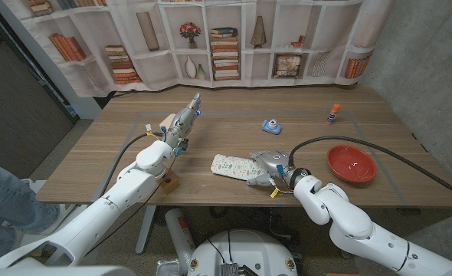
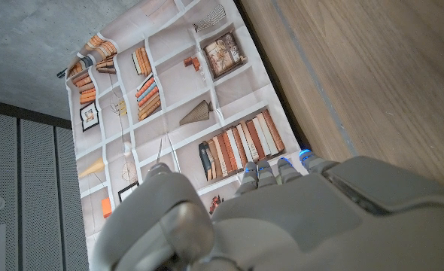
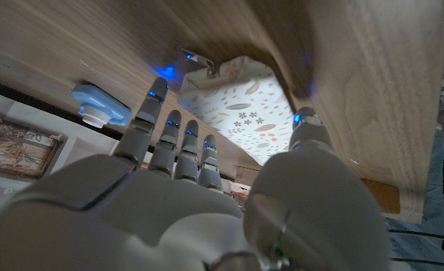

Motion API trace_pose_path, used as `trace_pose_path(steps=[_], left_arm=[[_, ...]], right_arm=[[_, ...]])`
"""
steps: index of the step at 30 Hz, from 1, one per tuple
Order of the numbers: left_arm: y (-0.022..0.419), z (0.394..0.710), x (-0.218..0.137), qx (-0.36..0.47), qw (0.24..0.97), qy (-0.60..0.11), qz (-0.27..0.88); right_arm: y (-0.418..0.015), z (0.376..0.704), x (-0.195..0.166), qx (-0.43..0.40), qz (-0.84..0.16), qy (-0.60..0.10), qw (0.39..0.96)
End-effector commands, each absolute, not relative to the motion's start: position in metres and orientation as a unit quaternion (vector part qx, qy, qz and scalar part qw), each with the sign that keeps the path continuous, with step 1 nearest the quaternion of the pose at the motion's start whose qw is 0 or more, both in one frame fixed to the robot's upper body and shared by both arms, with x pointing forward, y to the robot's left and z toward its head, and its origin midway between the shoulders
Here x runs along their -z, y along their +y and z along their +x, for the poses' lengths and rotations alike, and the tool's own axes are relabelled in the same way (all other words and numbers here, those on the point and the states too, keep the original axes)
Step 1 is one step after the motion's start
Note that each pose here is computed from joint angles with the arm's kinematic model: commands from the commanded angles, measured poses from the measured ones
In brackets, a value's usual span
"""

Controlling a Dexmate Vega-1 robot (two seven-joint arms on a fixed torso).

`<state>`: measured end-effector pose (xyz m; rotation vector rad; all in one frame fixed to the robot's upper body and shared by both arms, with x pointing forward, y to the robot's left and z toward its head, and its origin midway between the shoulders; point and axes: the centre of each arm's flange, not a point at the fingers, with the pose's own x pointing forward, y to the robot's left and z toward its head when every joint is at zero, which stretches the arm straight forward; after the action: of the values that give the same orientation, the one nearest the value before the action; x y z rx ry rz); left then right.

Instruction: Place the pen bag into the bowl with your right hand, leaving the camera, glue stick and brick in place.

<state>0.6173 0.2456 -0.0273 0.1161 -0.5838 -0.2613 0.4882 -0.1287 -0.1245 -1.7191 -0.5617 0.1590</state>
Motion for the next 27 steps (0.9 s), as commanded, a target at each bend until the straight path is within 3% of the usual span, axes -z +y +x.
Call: trace_pose_path(steps=[1, 27], left_arm=[[0.2458, 0.6188, 0.0298, 0.128, 0.949, -0.283, 0.057], [0.2428, 0.6175, 0.0345, 0.127, 0.951, -0.277, 0.058]], right_arm=[[-0.1293, 0.4928, 0.1286, -0.067, -0.746, -0.238, 0.618], [-0.1312, 0.4958, 0.1305, -0.056, -0.748, -0.245, 0.614]])
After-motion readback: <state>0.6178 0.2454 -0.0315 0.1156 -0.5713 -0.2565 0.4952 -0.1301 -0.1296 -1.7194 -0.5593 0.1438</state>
